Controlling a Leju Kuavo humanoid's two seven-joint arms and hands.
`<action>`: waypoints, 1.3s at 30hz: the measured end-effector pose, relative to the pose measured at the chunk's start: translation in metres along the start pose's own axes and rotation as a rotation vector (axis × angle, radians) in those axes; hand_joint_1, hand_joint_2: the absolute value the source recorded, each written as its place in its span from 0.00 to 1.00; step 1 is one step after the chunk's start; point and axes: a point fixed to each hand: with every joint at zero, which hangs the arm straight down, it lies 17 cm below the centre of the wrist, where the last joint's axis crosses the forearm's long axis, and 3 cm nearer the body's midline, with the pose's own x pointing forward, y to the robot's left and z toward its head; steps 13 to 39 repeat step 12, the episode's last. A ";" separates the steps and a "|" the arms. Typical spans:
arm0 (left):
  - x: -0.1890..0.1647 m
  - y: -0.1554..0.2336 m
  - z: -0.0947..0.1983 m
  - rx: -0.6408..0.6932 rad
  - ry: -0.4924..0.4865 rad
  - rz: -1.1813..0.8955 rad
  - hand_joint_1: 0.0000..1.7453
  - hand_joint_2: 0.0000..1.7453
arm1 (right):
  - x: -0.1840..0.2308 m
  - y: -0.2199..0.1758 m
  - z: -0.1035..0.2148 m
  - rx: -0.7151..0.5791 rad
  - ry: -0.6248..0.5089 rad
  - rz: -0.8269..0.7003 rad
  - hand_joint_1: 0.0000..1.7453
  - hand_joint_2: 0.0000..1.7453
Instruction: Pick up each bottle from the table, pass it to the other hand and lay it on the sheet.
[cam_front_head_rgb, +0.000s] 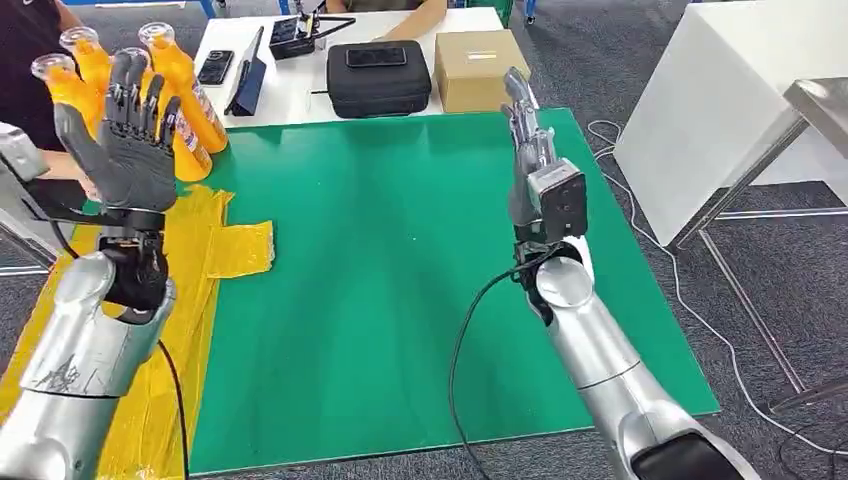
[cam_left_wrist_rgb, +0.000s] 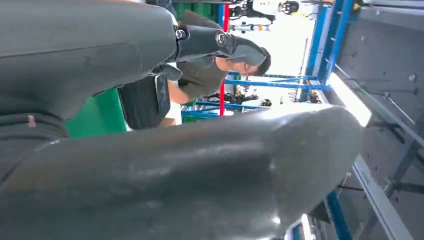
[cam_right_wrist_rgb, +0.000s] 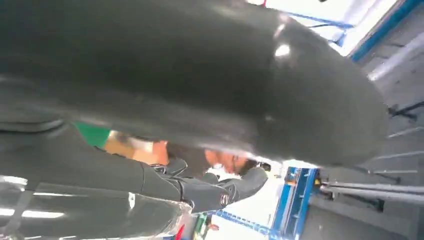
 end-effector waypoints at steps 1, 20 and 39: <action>-0.003 -0.003 0.002 0.004 0.003 -0.007 0.00 0.00 | 0.005 0.000 0.004 -0.010 -0.008 -0.019 0.00 0.00; -0.014 -0.027 0.042 -0.007 -0.007 -0.134 0.00 0.00 | 0.014 -0.024 0.062 -0.126 0.092 0.081 0.00 0.00; -0.014 -0.027 0.042 -0.007 -0.007 -0.134 0.00 0.00 | 0.014 -0.024 0.062 -0.126 0.092 0.081 0.00 0.00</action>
